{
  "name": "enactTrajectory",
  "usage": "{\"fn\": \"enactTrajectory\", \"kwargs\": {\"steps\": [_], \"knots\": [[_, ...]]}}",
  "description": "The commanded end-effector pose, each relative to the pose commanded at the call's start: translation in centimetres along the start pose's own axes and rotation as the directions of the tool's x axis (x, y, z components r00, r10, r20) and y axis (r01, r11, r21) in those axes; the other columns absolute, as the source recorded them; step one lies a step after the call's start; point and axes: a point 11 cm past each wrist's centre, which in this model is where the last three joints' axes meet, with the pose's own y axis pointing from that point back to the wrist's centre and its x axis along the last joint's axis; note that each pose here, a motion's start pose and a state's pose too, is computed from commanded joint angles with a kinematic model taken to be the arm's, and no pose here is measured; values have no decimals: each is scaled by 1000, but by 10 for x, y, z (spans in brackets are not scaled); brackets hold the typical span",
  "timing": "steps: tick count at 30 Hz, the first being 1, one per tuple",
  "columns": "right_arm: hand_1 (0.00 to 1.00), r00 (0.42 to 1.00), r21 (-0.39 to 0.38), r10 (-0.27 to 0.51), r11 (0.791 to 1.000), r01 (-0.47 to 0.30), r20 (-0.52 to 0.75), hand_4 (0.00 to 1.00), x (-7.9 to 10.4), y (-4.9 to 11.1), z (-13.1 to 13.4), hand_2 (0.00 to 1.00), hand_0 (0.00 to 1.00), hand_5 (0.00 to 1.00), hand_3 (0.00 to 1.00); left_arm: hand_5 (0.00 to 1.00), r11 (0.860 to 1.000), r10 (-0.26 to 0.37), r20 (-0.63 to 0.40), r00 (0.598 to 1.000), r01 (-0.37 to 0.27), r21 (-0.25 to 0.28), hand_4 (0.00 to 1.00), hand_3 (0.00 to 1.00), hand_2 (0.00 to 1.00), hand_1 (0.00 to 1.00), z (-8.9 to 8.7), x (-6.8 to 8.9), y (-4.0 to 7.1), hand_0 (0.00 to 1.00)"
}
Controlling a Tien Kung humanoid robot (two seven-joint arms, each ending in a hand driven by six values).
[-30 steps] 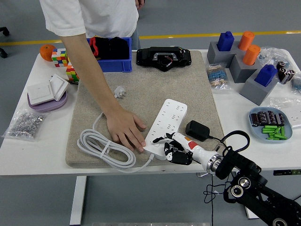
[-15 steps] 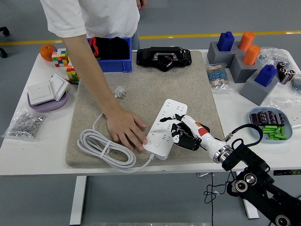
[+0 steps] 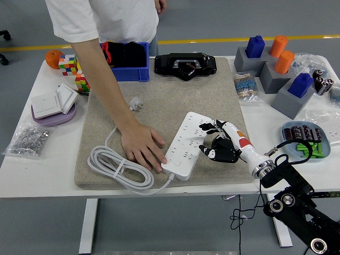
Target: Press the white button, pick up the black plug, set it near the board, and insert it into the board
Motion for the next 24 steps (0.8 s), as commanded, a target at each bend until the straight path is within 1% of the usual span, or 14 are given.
{"fn": "enactTrajectory", "kwargs": {"steps": [4,5,11,16,17,22,23,24], "knots": [[801,1000,-4,19,1000,-19,-10,998,2,0,4,790,782,252,824,284,1000,-1,-1,1000,1,0,650,682,590,663,0,0,0,707],[818,1000,-5,21,1000,-22,-13,998,3,0,5,793,889,266,834,283,1000,-1,-2,1000,1,-1,650,682,590,664,0,-1,0,707],[814,1000,-18,20,1000,-20,-10,998,4,2,8,781,894,268,832,286,1000,-2,-4,1000,2,-3,650,682,589,664,1,-1,0,707],[814,1000,5,12,1000,-12,7,998,3,6,0,781,894,268,832,286,1000,-3,-8,1000,3,-2,650,682,589,664,0,-2,0,707],[772,1000,13,12,1000,-12,12,998,3,7,-2,740,857,271,820,286,1000,-3,-9,1000,3,-2,650,682,590,663,0,-2,0,707],[772,999,41,12,999,-14,34,998,2,10,-11,740,857,271,820,286,1000,-3,-8,1000,3,-2,650,682,590,663,0,-2,0,707],[730,999,45,12,999,-14,36,998,2,10,-12,712,787,264,809,286,1000,-3,-8,1000,3,-2,650,682,590,663,0,-2,0,707],[730,999,54,13,998,-15,40,998,2,10,-15,712,787,264,809,286,1000,-3,-8,1000,3,-2,650,682,590,663,0,-2,0,707]]}}
